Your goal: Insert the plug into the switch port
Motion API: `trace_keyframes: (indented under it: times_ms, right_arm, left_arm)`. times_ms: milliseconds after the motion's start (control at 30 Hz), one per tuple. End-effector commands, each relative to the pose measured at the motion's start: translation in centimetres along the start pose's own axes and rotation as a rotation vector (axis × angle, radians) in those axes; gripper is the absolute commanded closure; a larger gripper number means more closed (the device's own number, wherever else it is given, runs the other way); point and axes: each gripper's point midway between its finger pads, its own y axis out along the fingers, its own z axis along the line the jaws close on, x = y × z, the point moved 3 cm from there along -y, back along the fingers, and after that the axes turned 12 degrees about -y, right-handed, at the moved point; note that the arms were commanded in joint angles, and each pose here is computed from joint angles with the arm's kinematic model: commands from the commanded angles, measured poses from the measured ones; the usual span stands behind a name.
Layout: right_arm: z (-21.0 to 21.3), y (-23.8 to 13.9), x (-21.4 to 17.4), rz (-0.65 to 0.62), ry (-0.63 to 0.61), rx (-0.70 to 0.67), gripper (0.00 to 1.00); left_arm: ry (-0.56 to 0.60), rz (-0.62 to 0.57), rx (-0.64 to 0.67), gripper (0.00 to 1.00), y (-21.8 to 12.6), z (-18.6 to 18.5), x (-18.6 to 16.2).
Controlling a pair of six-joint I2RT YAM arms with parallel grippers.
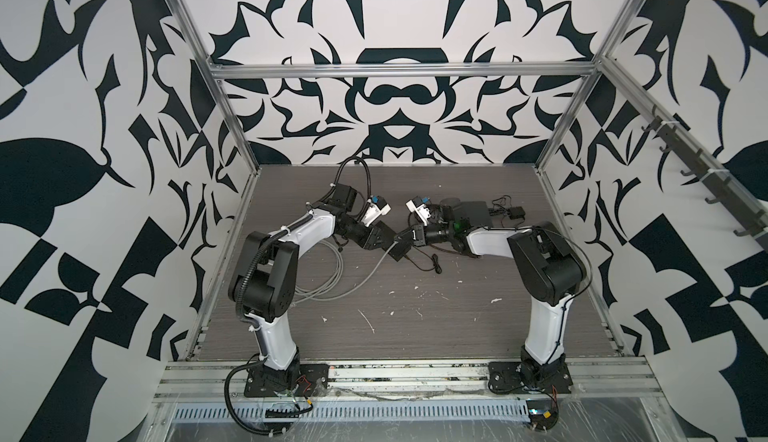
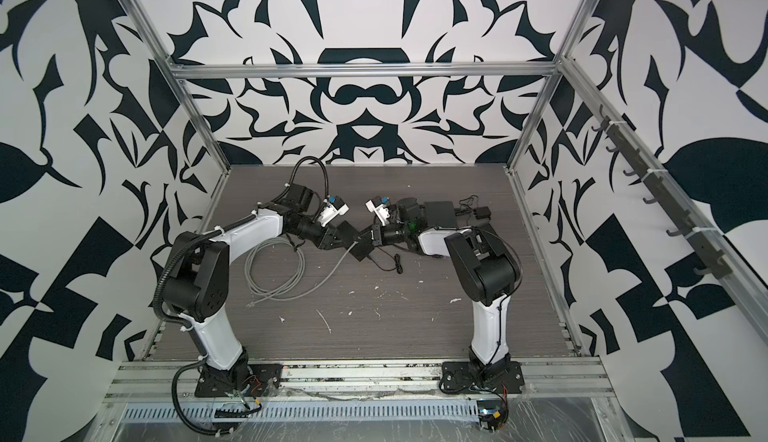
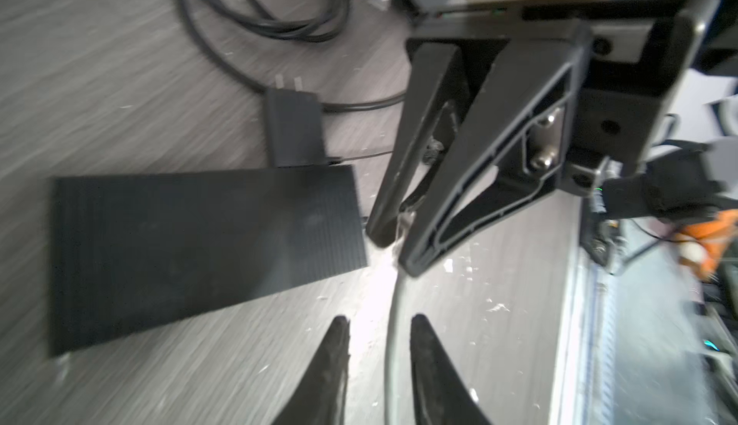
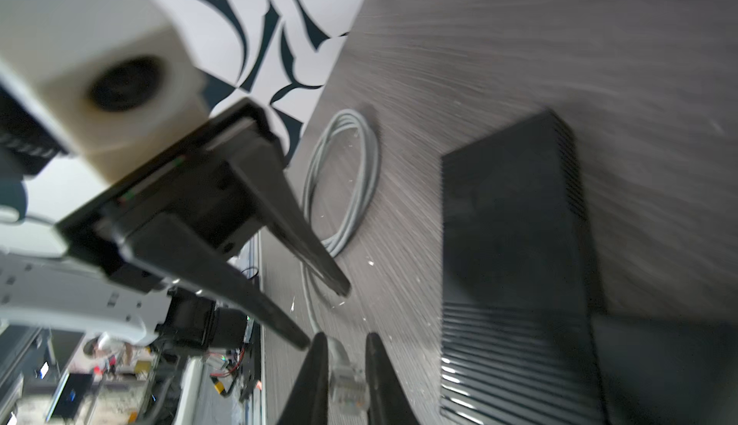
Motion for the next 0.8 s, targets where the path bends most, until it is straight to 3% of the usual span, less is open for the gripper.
trace_keyframes:
  times_ms: [0, 233, 567, 767]
  right_arm:
    - [-0.2, -0.4, 1.7, -0.088, 0.091, -0.078, 0.84]
    - [-1.2, -1.1, 1.0, -0.103, 0.228, -0.175, 0.84]
    - [-0.9, -1.6, 0.7, -0.101, 0.253, -0.198, 0.82]
    - [-0.9, -1.6, 0.6, -0.099, 0.259, -0.195, 0.82]
  left_arm:
    - [0.073, -0.006, 0.11, 0.68, 0.4, -0.8, -0.2]
    - [0.181, -0.075, 0.272, 0.63, 1.6, -1.0, -1.3]
    - [0.23, -0.103, 0.356, 0.6, 4.3, -0.3, -0.6]
    - [0.24, -0.131, 0.349, 0.66, 5.0, -0.2, 0.4]
